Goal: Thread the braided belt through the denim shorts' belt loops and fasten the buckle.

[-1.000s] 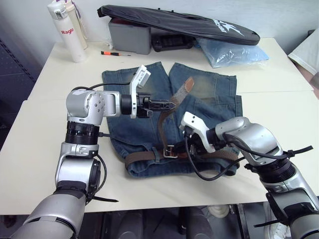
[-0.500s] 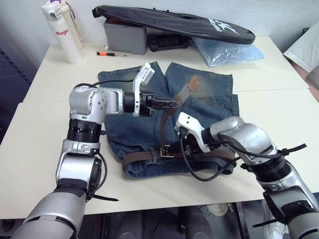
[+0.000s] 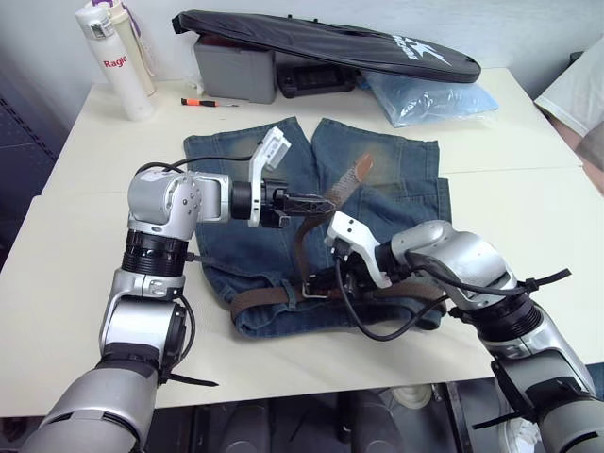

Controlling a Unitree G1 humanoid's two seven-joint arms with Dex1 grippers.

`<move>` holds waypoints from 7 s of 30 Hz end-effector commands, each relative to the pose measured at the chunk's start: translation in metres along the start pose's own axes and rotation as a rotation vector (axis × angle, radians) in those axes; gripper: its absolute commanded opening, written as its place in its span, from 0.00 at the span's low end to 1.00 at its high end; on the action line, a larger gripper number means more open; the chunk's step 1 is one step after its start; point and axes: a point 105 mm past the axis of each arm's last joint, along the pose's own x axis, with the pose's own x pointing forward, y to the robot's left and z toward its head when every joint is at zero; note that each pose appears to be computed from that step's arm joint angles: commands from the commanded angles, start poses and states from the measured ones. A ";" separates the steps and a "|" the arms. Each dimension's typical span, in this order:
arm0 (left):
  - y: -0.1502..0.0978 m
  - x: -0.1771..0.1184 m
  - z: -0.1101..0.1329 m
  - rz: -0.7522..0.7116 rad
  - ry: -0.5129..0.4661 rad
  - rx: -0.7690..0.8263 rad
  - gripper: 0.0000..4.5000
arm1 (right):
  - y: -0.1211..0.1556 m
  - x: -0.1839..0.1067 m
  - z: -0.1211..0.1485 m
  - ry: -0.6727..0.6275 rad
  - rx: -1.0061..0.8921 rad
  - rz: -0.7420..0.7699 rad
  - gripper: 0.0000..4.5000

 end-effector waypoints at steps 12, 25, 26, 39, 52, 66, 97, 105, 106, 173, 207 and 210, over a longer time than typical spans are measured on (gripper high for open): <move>-0.015 0.007 0.028 -0.057 -0.036 0.105 0.00 | -0.015 0.019 -0.033 0.190 -0.053 -0.033 0.01; 0.009 0.071 0.062 -0.009 -0.069 0.164 0.00 | 0.009 0.026 -0.049 0.377 -0.240 -0.022 0.01; 0.008 0.077 0.062 -0.006 -0.064 0.177 0.00 | 0.011 0.027 -0.050 0.381 -0.249 -0.024 0.01; -0.009 0.124 0.070 0.021 -0.066 0.336 0.00 | 0.026 0.029 -0.049 0.394 -0.295 0.007 0.01; -0.012 0.129 0.060 -0.026 -0.019 0.373 0.00 | 0.028 0.026 -0.037 0.348 -0.309 0.046 0.01; 0.052 0.030 0.037 0.062 0.022 0.409 0.00 | -0.011 -0.017 -0.012 0.073 -0.083 -0.153 0.01; 0.023 -0.020 -0.026 -0.078 0.559 1.115 0.00 | 0.026 -0.056 -0.018 0.022 -0.415 -0.323 0.80; 0.035 -0.030 -0.027 0.016 0.601 1.176 0.00 | 0.015 -0.042 -0.023 0.014 -0.409 -0.381 0.80; 0.036 -0.032 -0.027 0.025 0.604 1.182 0.00 | 0.014 -0.042 -0.022 0.010 -0.400 -0.393 0.80; 0.009 0.009 -0.004 0.010 0.464 1.182 0.69 | -0.019 -0.060 0.027 -0.132 -0.368 -0.486 0.00; 0.031 -0.006 -0.006 0.075 0.483 1.149 0.00 | 0.014 -0.041 -0.007 -0.078 -0.364 -0.373 0.99; 0.031 -0.006 -0.006 0.075 0.483 1.150 0.00 | 0.012 -0.038 -0.008 -0.080 -0.355 -0.387 0.99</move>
